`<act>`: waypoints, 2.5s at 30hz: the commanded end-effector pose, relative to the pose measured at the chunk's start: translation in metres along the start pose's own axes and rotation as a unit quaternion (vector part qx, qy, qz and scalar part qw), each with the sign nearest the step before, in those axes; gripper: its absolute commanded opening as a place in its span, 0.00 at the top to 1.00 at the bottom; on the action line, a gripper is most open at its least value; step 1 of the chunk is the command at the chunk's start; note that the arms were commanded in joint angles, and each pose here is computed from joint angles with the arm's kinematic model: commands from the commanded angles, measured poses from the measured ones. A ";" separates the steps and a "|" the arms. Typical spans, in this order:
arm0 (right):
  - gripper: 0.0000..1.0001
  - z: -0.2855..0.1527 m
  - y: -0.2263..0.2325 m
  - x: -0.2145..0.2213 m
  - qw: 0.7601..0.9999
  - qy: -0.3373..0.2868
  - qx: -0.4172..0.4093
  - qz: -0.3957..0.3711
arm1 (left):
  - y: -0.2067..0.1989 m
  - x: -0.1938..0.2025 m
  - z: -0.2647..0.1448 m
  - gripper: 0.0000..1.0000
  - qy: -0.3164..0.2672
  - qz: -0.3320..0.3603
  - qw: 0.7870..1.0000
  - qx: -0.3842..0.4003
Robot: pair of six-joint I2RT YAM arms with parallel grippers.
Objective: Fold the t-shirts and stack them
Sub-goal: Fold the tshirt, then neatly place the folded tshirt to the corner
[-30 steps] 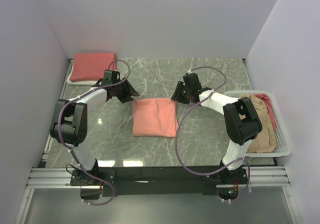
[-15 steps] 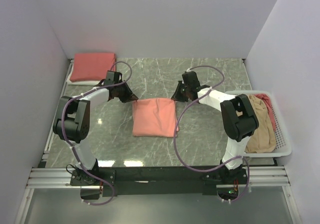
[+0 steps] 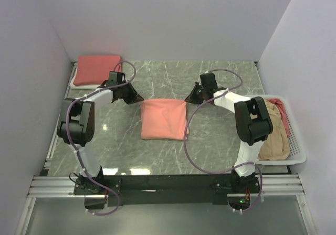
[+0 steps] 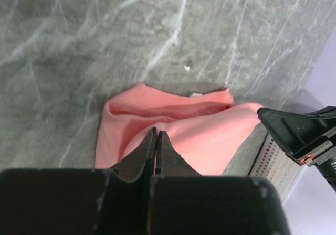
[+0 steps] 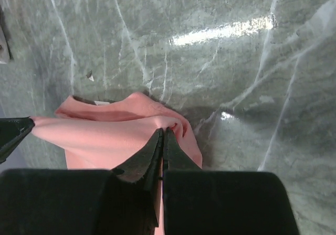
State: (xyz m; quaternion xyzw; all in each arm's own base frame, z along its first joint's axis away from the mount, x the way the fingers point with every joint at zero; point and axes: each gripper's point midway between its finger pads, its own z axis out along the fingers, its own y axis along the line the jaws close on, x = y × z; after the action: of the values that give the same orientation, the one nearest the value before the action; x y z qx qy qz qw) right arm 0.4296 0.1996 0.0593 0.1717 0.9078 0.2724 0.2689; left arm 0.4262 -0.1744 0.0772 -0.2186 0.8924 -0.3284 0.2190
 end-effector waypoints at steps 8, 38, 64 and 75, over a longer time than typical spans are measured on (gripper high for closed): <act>0.70 0.001 0.018 -0.031 1.000 -0.011 -0.016 -0.017 | -0.011 -0.034 0.004 0.79 -0.017 0.016 1.000 0.009; 0.69 0.002 -0.009 0.045 0.994 0.096 -0.042 0.018 | 0.035 0.147 -0.016 0.99 0.058 0.044 0.997 0.004; 0.68 -0.062 0.079 0.144 0.982 0.102 -0.109 -0.116 | 0.034 0.075 -0.043 0.37 -0.016 0.037 0.999 0.010; 0.69 -0.025 0.019 0.199 0.979 0.158 -0.035 -0.124 | 0.056 0.078 -0.019 0.31 0.003 0.025 1.000 0.000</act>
State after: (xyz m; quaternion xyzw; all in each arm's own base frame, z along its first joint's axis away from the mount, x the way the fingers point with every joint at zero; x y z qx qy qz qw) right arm 0.2644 0.3068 0.0285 0.0005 0.9337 0.3219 0.1571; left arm 0.3327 -0.1711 0.0379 -0.2077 0.8939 -0.3336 0.2155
